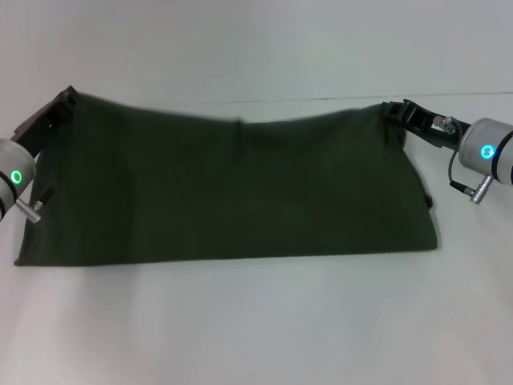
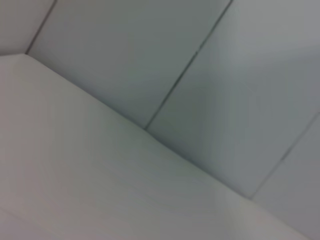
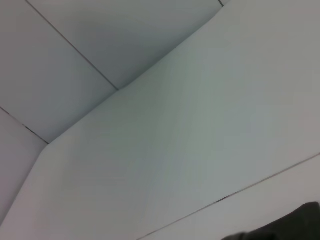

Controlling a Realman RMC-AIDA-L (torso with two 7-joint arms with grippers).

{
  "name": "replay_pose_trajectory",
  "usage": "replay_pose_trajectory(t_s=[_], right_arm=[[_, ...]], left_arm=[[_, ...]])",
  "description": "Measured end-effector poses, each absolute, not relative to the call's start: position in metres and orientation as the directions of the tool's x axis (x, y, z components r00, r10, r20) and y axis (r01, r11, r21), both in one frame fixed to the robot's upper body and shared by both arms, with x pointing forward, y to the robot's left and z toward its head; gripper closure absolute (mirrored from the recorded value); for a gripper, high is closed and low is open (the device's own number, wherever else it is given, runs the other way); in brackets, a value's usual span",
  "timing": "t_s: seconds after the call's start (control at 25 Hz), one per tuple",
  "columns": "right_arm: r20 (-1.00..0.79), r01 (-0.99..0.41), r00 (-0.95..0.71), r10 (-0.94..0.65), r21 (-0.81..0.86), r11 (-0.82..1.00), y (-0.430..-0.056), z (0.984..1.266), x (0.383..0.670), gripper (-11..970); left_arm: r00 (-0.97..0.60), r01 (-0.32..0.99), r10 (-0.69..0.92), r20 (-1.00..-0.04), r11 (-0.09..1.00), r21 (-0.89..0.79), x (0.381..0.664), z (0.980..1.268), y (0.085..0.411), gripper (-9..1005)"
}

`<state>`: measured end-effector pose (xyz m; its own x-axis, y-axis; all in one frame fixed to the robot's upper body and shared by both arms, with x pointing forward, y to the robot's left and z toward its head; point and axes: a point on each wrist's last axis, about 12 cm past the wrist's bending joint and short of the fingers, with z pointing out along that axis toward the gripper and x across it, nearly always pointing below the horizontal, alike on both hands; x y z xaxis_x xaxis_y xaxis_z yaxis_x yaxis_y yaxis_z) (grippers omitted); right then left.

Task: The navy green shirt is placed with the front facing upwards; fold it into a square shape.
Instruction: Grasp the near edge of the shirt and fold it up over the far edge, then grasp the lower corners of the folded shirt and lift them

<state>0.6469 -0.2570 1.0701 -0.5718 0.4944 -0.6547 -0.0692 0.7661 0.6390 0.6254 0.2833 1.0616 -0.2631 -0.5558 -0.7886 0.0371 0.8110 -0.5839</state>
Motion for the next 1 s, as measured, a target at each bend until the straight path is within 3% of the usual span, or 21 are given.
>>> replay_pose_trajectory(t_s=[0.12, 0.16, 0.24, 0.48, 0.68, 0.88, 1.0], right_arm=[[-0.654, -0.069, -0.573, 0.494, 0.639, 0.766, -0.257, 1.070, 0.647, 862], [-0.653, -0.068, -0.574, 0.495, 0.640, 0.765, -0.257, 1.070, 0.647, 857], [-0.652, -0.068, -0.575, 0.495, 0.640, 0.765, -0.256, 1.069, 0.646, 704], [-0.644, -0.065, -0.575, 0.504, 0.650, 0.757, -0.258, 1.068, 0.644, 385], [-0.620, -0.089, -0.562, 0.547, 0.703, 0.706, -0.274, 1.070, 0.633, 287], [-0.592, -0.172, -0.585, 0.554, 0.758, 0.629, -0.301, 1.079, 0.612, 190], [-0.567, -0.192, -0.642, 0.516, 0.770, 0.608, -0.316, 1.080, 0.599, 170]], left_arm=[[-0.225, 0.004, -0.599, -0.768, 0.788, -0.616, 0.623, 1.059, 0.286, 940], [-0.217, -0.001, -0.606, -0.765, 0.784, -0.621, 0.623, 1.059, 0.286, 875], [-0.212, -0.007, -0.612, -0.762, 0.781, -0.625, 0.622, 1.058, 0.287, 746], [-0.219, -0.003, -0.607, -0.764, 0.783, -0.621, 0.622, 1.057, 0.285, 617], [-0.256, 0.060, -0.609, -0.750, 0.765, -0.642, 0.613, 1.056, 0.287, 510], [-0.348, 0.155, -0.622, -0.701, 0.700, -0.697, 0.593, 1.064, 0.303, 300], [-0.451, 0.191, -0.561, -0.695, 0.700, -0.688, 0.578, 1.070, 0.318, 296]])
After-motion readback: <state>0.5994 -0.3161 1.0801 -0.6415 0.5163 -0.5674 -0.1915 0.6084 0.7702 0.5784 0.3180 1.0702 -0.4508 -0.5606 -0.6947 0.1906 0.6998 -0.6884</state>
